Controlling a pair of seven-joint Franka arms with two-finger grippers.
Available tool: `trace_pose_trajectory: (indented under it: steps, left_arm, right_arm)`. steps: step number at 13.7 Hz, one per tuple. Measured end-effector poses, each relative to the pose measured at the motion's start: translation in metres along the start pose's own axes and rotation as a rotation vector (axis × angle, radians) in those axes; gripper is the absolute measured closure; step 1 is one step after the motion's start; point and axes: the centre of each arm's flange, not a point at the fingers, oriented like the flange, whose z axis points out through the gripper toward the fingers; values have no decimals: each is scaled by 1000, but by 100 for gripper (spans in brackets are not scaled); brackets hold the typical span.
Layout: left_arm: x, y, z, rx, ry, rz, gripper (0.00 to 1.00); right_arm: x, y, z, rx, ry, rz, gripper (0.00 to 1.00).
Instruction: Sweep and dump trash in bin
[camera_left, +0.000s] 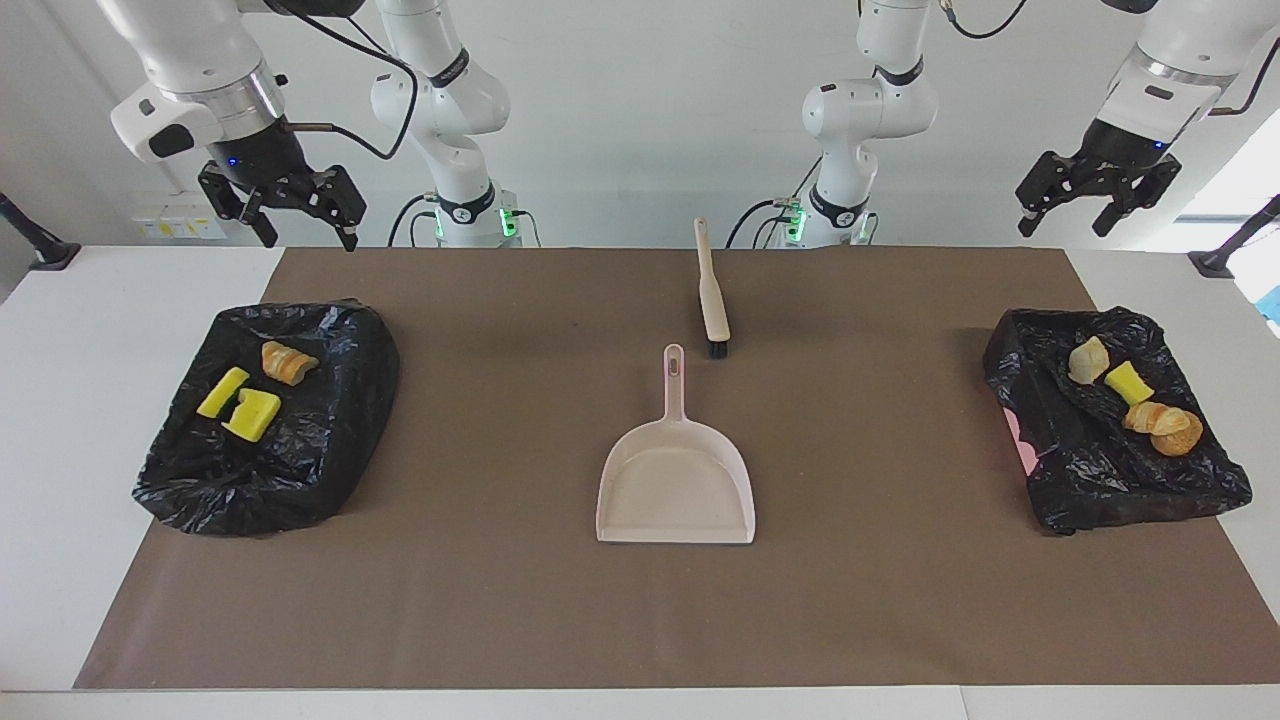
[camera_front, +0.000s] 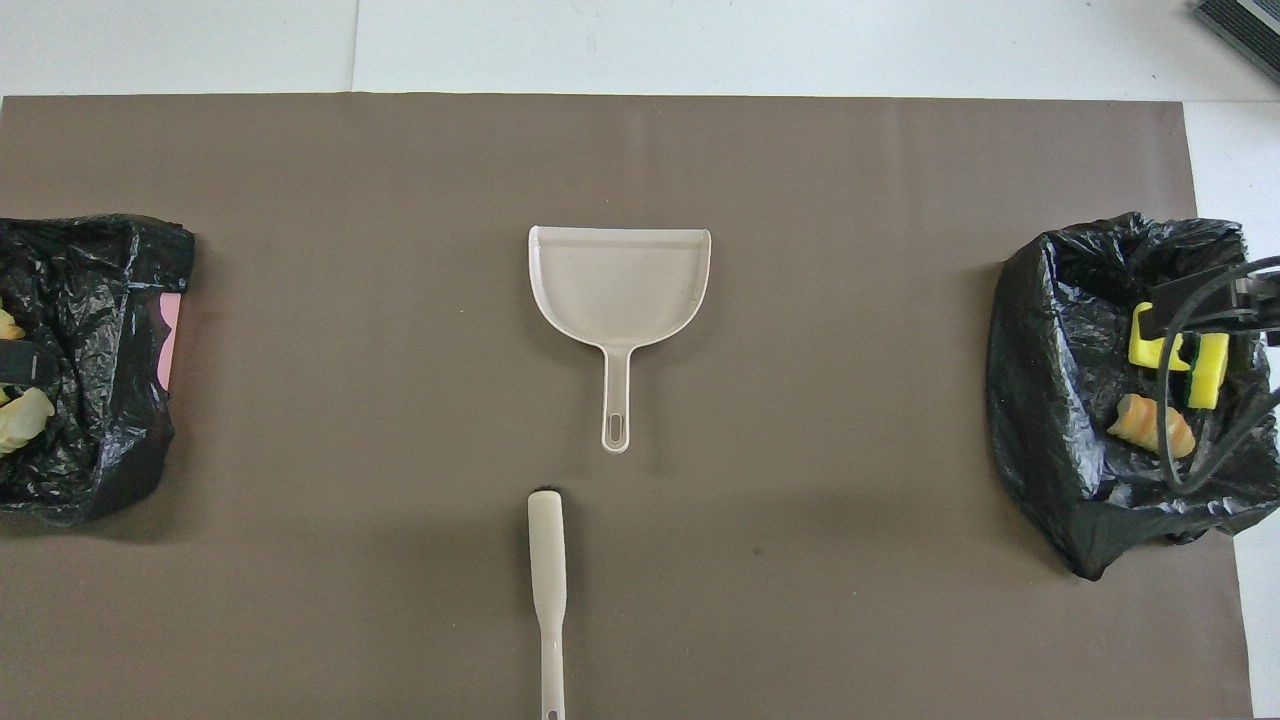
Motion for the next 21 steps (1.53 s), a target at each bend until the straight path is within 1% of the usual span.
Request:
trace_pose_trajectory:
  steps: [3,8,21]
  left_arm:
    - [3,7,-2,0,24,12,0]
    - [4,23,0,-7,21,15,0]
    - [4,24,0,-7,19,16,0]
  right_arm:
    - [0,0,0,0,0,0,0]
    - [0,0,0,0,0,0,0]
    - [0,0,0,0,0,0,0]
